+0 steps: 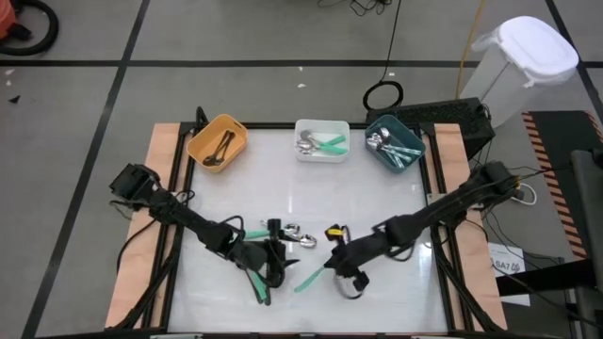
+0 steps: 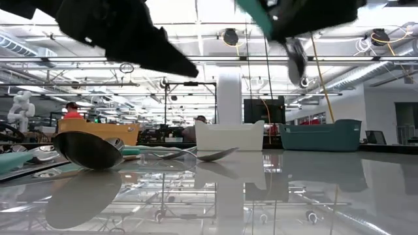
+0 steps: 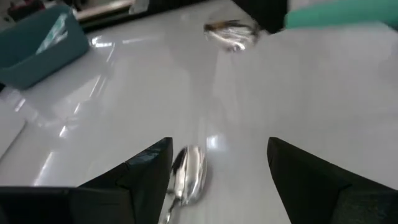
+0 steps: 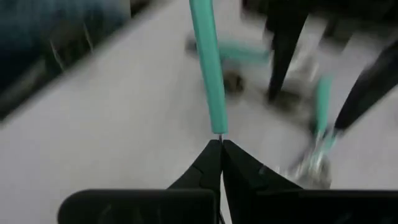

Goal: Sort silverware by color (type)
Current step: Put the blue spoon into the white bin

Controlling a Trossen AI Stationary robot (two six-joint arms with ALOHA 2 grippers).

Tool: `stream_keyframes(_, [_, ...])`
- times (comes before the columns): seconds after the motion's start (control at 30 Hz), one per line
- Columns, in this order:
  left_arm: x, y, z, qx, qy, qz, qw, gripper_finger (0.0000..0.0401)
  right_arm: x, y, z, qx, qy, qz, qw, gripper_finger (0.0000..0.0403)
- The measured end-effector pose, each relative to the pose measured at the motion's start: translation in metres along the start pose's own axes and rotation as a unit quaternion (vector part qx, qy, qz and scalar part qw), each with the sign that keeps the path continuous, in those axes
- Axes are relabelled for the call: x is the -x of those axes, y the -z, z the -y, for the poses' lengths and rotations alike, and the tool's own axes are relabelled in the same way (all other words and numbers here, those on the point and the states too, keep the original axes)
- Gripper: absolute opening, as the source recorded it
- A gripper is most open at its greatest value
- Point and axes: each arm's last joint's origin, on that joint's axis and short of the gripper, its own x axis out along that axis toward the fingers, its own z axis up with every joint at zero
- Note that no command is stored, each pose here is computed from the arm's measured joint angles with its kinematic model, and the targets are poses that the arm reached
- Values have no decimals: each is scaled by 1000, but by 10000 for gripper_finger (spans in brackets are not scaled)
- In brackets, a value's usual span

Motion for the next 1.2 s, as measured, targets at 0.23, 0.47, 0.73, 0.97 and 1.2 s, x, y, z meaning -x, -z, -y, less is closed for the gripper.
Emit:
stream_keyframes(0.23, [0,-16,-3,-3,-9,77,997,262,7,25,3,18,81,206,975,0])
stream_keyframes(0.47, [-3,-27,-14,-1,-32,124,992,262,10,29,14,5,151,231,961,0])
stream_keyframes(0.73, [-20,-21,-16,-4,-62,156,986,262,19,19,21,4,175,299,938,0])
stream_keyframes(0.97, [-20,-24,-17,-5,-123,179,976,262,20,16,21,-29,169,328,929,0])
stream_keyframes(1.2, [-17,-28,-13,-19,-116,197,973,211,16,16,23,-42,170,345,922,0])
